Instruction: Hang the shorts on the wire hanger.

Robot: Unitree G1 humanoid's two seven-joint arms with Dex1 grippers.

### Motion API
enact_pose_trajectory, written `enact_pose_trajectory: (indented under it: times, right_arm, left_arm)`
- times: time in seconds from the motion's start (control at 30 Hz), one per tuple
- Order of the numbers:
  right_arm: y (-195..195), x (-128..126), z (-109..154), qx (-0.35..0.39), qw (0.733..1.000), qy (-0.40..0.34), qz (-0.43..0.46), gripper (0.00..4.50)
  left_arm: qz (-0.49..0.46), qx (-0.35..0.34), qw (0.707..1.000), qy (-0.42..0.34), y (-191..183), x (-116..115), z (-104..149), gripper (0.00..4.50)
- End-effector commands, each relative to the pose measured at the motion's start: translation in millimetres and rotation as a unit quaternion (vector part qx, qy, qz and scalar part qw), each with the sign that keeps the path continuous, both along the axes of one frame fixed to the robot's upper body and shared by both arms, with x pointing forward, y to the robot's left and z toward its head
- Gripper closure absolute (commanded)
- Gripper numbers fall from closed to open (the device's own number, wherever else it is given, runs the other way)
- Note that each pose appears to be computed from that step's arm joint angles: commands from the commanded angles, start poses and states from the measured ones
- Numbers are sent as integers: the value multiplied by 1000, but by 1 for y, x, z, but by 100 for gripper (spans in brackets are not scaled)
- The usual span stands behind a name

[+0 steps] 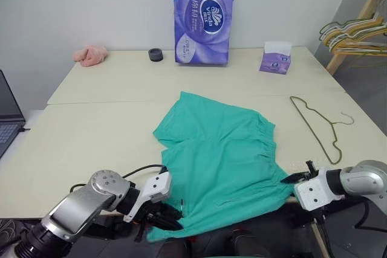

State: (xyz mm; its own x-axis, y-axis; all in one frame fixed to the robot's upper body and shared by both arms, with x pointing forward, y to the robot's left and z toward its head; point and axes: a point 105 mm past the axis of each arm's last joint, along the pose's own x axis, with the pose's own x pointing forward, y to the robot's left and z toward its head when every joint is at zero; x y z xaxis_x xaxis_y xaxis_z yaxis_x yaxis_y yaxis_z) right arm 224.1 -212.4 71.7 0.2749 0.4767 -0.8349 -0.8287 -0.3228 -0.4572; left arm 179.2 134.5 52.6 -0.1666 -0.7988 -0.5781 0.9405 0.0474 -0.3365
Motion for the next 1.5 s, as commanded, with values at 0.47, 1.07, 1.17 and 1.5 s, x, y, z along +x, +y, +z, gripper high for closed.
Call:
enact_pose_trajectory:
  times: [0.47, 1.07, 1.17, 1.5]
  right_arm:
    - [-116, 43, 95, 183, 885, -165, -396, 20]
    - [-151, 90, 2, 288, 640, -55, -710, 20]
    - [-146, 88, -18, 279, 624, 19, -730, 20]
    - [-143, 75, -43, 257, 580, 132, -762, 280]
  left_arm:
    - [101, -169, 969, -153, -56, 55, 56, 46]
    - [72, -218, 917, -327, -91, 100, 103, 46]
    - [74, -206, 917, -335, -86, 104, 100, 46]
    - [78, -206, 916, -337, -86, 106, 99, 42]
